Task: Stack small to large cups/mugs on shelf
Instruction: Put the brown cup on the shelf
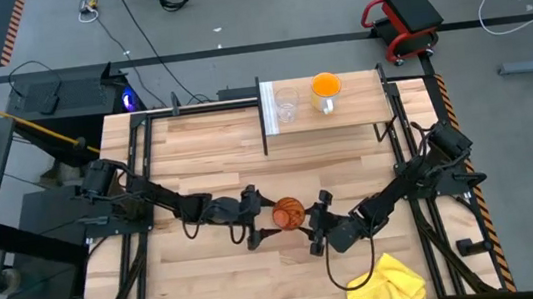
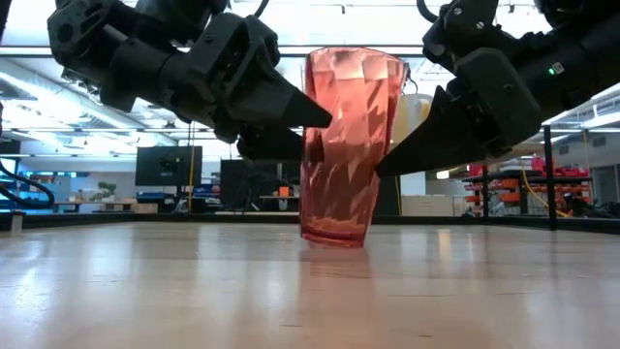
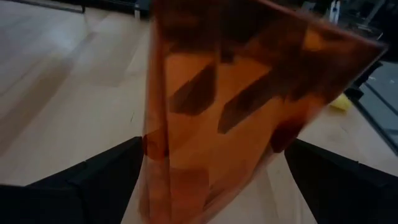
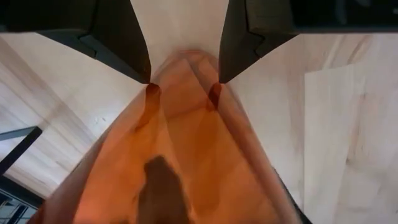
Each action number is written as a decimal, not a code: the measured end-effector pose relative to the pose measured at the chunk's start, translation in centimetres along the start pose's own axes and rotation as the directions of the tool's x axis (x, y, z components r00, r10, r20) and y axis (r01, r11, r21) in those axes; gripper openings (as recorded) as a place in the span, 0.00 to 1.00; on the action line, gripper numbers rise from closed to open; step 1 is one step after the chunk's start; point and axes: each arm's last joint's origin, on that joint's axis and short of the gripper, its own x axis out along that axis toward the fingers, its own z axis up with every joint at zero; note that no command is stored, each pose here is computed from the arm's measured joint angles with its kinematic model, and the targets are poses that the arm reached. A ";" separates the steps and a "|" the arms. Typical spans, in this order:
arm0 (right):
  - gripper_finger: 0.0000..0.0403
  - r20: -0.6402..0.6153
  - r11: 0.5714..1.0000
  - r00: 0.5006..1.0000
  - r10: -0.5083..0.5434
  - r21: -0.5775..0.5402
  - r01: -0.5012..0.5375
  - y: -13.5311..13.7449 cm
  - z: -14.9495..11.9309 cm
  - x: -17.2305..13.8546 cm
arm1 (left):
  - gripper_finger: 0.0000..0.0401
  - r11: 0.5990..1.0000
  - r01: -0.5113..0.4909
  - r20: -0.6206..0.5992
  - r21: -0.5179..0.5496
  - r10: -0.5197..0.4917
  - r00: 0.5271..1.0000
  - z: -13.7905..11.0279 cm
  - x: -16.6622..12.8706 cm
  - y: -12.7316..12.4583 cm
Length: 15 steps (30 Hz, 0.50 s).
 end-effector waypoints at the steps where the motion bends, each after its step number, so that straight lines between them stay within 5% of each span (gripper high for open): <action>1: 0.49 0.000 1.000 1.000 -0.001 0.000 0.001 0.0 0.0 0.0 | 0.99 1.000 -0.005 -0.011 0.001 0.005 1.000 -0.1 0.0 0.1; 15: 0.49 0.049 0.998 0.998 0.039 -0.045 -0.037 0.3 0.7 0.0 | 0.99 0.999 -0.025 -0.077 -0.021 0.024 0.997 -3.0 1.8 1.0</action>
